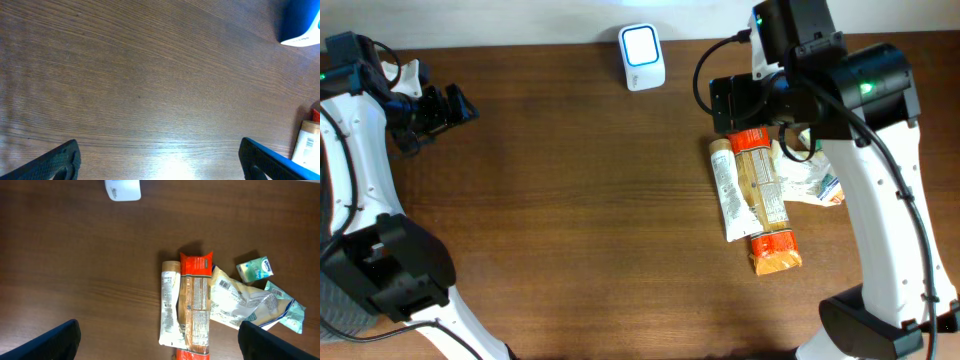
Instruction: Scan the item barcode
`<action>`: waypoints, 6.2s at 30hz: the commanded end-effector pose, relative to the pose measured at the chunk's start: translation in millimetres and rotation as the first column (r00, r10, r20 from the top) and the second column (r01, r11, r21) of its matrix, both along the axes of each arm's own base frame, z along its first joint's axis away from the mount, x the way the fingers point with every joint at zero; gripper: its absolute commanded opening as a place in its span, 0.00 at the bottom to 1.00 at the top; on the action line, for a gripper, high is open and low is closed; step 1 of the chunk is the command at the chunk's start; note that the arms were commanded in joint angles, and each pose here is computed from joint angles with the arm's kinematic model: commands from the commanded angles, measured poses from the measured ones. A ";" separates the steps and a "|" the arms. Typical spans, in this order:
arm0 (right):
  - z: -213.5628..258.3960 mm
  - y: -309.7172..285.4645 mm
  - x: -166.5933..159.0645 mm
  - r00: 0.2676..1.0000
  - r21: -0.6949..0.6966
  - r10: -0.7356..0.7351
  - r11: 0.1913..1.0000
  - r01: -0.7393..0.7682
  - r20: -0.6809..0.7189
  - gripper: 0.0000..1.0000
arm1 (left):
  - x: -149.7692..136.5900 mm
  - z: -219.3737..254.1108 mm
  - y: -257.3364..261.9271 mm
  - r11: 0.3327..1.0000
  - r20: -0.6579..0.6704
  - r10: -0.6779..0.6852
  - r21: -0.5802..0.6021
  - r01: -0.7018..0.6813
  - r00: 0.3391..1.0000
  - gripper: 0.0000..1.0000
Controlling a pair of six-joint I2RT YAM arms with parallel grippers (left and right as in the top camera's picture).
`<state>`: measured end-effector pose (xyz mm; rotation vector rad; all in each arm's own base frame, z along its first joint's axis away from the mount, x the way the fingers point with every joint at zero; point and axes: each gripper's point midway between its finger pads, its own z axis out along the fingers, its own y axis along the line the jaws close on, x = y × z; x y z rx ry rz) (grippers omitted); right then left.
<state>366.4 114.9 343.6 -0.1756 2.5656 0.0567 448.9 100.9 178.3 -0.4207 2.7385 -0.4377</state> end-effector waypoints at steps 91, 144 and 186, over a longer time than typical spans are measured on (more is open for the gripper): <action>-187.9 -121.2 -120.5 0.588 0.249 -0.275 0.960 0.126 0.761 0.99 | -0.3 11.0 1.5 1.000 0.026 0.009 -0.003 -0.009 1.000 0.99; -187.9 -121.2 -120.5 0.588 0.249 -0.275 0.960 0.126 0.761 0.99 | -88.7 161.5 -114.2 0.892 0.794 -0.295 0.428 -0.144 0.531 0.99; -187.9 -121.2 -120.5 0.588 0.249 -0.275 0.960 0.126 0.761 0.99 | -203.2 -20.8 -88.8 0.727 0.733 -0.519 0.649 -0.223 0.440 0.99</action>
